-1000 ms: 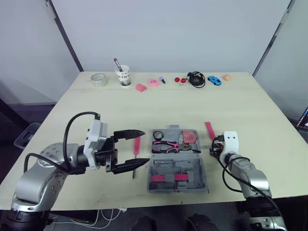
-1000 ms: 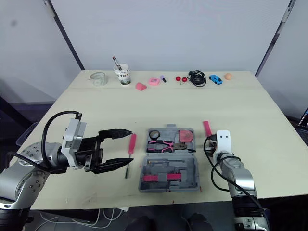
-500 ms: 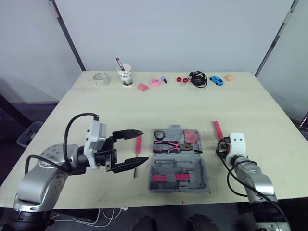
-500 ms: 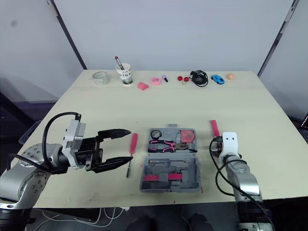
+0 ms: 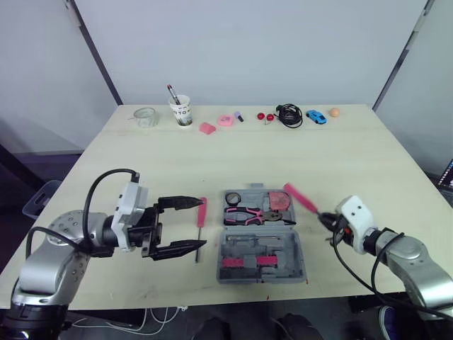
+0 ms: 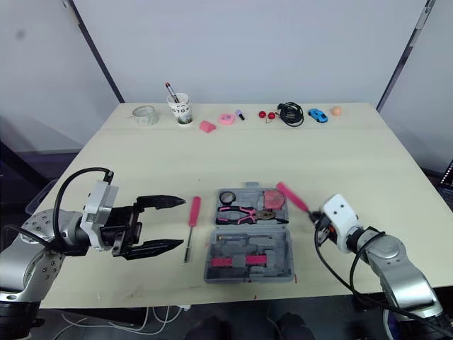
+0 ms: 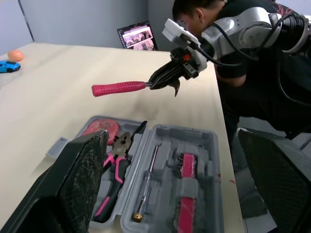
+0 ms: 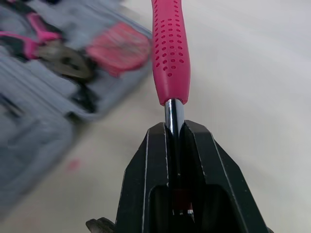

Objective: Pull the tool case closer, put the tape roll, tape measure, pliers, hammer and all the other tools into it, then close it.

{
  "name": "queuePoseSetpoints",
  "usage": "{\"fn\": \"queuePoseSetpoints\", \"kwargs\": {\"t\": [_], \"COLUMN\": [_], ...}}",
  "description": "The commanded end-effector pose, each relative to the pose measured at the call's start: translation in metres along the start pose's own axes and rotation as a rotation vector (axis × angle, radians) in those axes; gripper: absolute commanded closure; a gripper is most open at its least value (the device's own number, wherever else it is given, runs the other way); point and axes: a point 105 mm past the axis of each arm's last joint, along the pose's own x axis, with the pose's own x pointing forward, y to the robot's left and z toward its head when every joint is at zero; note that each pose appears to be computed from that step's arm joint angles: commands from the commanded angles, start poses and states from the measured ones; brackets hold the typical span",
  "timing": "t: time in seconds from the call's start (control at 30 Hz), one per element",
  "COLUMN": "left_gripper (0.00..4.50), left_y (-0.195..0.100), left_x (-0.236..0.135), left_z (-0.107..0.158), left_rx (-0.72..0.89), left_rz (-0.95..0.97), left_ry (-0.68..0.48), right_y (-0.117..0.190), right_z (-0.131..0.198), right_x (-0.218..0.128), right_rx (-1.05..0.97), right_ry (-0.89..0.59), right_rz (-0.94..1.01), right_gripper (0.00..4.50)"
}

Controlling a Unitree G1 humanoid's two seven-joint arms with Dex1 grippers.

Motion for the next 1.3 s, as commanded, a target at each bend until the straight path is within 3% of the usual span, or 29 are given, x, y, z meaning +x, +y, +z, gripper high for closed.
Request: {"fn": "queuePoseSetpoints", "kwargs": {"t": [0.03, 0.23, 0.57, 1.03, 1.3], "left_gripper": [0.00, 0.00, 0.00, 0.00, 0.00], "left_y": [0.001, 0.002, -0.003, 0.001, 0.004], "left_x": [-0.008, -0.013, -0.024, -0.033, -0.023], "left_z": [0.004, -0.001, -0.013, -0.027, -0.019], "left_rx": [0.044, 0.050, 0.043, 0.058, 0.058], "left_rz": [-0.011, -0.027, -0.046, -0.063, -0.053], "left_ry": [0.019, 0.049, 0.121, 0.208, 0.147], "right_y": [0.025, 0.053, 0.067, 0.065, 0.070], "right_z": [0.029, 0.039, 0.047, 0.042, 0.040], "right_x": [0.002, 0.014, 0.040, 0.061, 0.067], "right_rx": [-0.100, -0.221, -0.374, -0.526, -0.506], "right_ry": [-0.046, -0.021, 0.060, 0.172, 0.164], "right_rz": [0.189, 0.393, 0.507, 0.555, 0.547], "right_gripper": [4.48, 4.48, 4.48, 4.48, 4.48]}}
